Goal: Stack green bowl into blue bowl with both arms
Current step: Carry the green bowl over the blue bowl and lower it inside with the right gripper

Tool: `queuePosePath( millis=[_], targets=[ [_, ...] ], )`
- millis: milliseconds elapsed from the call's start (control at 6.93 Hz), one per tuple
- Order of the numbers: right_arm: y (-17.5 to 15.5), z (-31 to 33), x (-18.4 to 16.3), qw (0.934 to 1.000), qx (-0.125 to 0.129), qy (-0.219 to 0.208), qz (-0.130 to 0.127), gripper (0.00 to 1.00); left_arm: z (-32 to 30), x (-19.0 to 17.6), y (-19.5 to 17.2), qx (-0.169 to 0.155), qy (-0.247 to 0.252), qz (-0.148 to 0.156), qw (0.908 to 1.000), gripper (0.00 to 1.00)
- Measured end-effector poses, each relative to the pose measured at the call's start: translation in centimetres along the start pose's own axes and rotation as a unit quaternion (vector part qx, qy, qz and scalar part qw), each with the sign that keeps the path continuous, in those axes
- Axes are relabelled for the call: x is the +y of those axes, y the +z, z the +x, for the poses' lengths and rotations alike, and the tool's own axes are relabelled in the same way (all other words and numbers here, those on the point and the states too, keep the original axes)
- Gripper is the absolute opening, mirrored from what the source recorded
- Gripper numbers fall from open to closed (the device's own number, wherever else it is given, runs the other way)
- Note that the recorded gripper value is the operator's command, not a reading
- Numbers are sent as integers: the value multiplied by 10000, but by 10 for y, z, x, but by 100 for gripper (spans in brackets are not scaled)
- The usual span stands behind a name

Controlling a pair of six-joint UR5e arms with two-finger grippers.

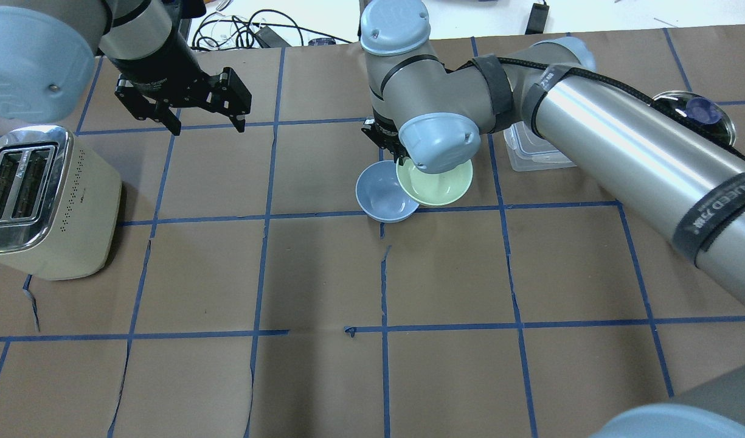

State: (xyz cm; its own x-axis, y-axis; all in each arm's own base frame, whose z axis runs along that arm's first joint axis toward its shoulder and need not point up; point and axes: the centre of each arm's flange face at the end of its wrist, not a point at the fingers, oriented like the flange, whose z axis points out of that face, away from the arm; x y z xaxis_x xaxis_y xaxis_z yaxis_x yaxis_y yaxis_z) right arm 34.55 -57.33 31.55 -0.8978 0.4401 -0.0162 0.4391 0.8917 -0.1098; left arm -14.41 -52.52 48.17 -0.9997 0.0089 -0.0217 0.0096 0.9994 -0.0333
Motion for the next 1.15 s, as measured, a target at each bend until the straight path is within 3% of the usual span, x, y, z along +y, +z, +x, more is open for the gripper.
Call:
queuePosePath(
  millis=[865, 1010, 1154],
  targets=[
    [31, -56, 0, 9999, -36, 137, -50, 0, 0, 0, 1, -14, -5, -21, 10000, 100],
    [36, -59, 6, 9997, 31, 195, -111, 14, 0, 0, 1, -15, -5, -22, 10000, 100],
    [39, -60, 10, 9996, 94, 221, -170, 21, 0, 0, 1, -15, -4, -22, 10000, 100]
  ],
)
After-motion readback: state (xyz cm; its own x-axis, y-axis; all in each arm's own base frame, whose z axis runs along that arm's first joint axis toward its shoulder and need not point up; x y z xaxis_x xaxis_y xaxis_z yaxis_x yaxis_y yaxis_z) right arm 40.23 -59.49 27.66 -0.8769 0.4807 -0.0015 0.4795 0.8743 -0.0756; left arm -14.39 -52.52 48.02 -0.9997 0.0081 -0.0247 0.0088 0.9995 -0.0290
